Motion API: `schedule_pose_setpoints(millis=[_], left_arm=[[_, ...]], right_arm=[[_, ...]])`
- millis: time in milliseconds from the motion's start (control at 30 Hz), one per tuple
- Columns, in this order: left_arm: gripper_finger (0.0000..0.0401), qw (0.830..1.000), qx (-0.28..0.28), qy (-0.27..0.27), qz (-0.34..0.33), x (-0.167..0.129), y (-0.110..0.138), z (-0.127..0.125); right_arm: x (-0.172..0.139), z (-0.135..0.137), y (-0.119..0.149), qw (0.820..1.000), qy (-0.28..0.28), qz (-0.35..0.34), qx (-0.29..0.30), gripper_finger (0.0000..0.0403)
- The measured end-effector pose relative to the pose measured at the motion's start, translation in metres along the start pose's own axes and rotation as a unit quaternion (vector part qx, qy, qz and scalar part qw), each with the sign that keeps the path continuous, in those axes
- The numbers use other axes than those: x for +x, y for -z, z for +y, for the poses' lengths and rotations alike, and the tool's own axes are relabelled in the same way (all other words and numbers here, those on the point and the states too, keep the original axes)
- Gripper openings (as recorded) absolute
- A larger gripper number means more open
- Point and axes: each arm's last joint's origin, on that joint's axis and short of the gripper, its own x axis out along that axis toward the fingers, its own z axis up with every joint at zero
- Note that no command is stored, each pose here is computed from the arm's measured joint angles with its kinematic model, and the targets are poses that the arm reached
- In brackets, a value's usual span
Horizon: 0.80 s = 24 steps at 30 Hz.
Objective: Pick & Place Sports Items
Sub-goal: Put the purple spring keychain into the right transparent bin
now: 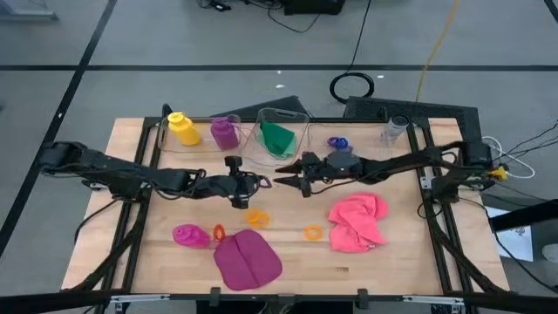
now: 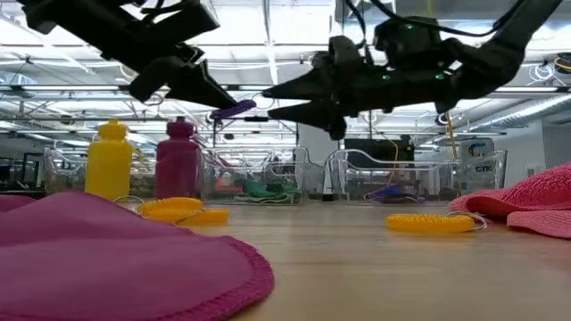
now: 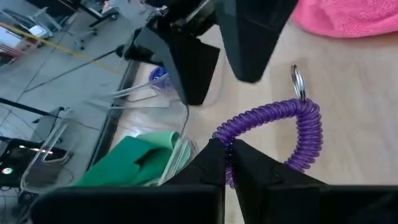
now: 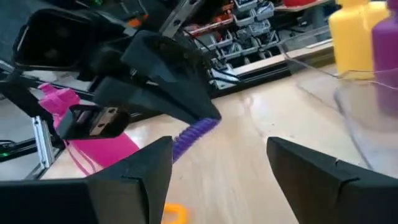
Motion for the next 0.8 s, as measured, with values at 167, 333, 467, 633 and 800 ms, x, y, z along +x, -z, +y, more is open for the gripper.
schedule_pose_setpoints(millis=[167, 333, 467, 633, 800], left_arm=[[0.0005, 1.000, 0.008, 0.000, 0.001, 0.004, 0.000, -0.003], [0.0005, 1.000, 0.029, -0.008, 0.007, 0.013, 0.002, -0.008], [0.0005, 0.999, 0.038, -0.020, 0.009, 0.018, 0.002, -0.011], [0.0005, 0.999, 0.037, -0.035, 0.010, 0.019, 0.002, -0.011], [0.0005, 0.997, 0.035, -0.064, 0.012, 0.018, 0.000, -0.010]], right_arm=[[0.012, 0.001, 0.003, 1.000, -0.026, 0.011, 0.005, 0.0192], [0.017, 0.004, 0.003, 0.999, -0.033, 0.012, 0.012, 0.0192], [0.017, 0.004, 0.004, 0.999, -0.031, 0.016, 0.013, 0.0192], [0.017, 0.003, 0.005, 0.999, -0.025, 0.022, 0.015, 0.0192], [0.017, 0.001, 0.008, 0.999, -0.020, 0.035, 0.017, 0.0191]])
